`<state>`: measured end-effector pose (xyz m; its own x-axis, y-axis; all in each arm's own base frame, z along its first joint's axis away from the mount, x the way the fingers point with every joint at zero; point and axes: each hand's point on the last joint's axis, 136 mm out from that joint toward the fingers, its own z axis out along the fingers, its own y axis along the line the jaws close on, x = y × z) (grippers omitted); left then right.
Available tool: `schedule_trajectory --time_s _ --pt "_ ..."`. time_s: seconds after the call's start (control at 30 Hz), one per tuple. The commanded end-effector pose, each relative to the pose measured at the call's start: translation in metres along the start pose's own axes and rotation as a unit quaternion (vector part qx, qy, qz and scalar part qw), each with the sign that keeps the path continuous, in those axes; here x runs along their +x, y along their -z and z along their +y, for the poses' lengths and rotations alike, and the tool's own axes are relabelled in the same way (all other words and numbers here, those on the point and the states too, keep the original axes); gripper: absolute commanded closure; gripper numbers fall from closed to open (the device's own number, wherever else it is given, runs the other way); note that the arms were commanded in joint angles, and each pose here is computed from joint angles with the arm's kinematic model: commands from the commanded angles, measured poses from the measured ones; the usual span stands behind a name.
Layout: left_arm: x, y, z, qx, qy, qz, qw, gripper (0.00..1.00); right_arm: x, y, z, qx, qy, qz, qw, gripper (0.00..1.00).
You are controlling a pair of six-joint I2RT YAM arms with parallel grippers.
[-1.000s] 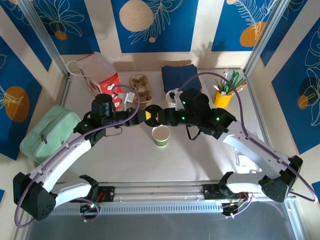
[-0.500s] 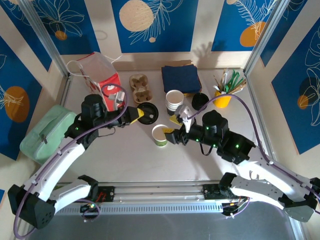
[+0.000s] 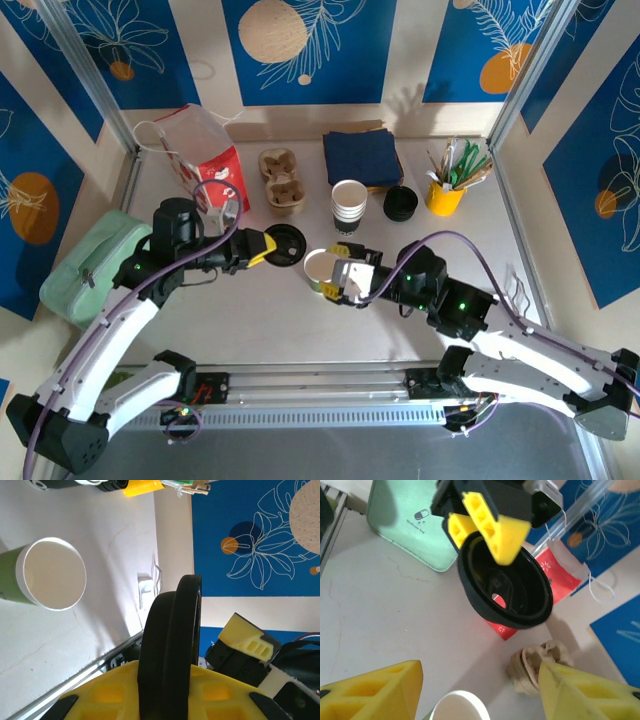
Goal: Pack the takeout coffee
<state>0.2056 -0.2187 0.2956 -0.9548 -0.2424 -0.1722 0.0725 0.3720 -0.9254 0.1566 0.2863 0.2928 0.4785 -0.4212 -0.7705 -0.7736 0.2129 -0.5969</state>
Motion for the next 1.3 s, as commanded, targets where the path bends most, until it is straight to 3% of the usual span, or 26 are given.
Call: schedule_trajectory --time_s 0.0,0.13,0.33,0.63,1.03,1.27 --pt "0.009 0.005 -0.007 0.015 0.02 0.022 0.999 0.92 -0.018 -0.006 -0.02 0.066 0.094 -0.024 0.993 0.37" --pt "0.009 0.001 -0.008 0.033 0.026 0.032 0.999 0.92 -0.022 -0.018 -0.031 0.098 0.11 -0.013 0.989 0.39" --pt "0.01 0.003 -0.005 0.021 0.026 0.028 0.999 0.93 -0.025 -0.028 -0.021 0.089 0.151 -0.019 0.984 0.42" --pt "0.01 0.005 -0.005 0.011 0.023 0.024 0.999 0.93 -0.027 -0.029 -0.025 0.091 0.162 -0.012 0.983 0.55" --pt "0.008 0.004 -0.009 0.022 0.019 0.023 0.999 0.94 -0.018 -0.037 -0.026 0.087 0.178 0.011 0.98 0.55" --pt "0.007 0.004 -0.01 0.025 0.02 0.022 0.999 0.95 -0.023 -0.041 -0.029 0.086 0.182 0.01 0.98 0.7"
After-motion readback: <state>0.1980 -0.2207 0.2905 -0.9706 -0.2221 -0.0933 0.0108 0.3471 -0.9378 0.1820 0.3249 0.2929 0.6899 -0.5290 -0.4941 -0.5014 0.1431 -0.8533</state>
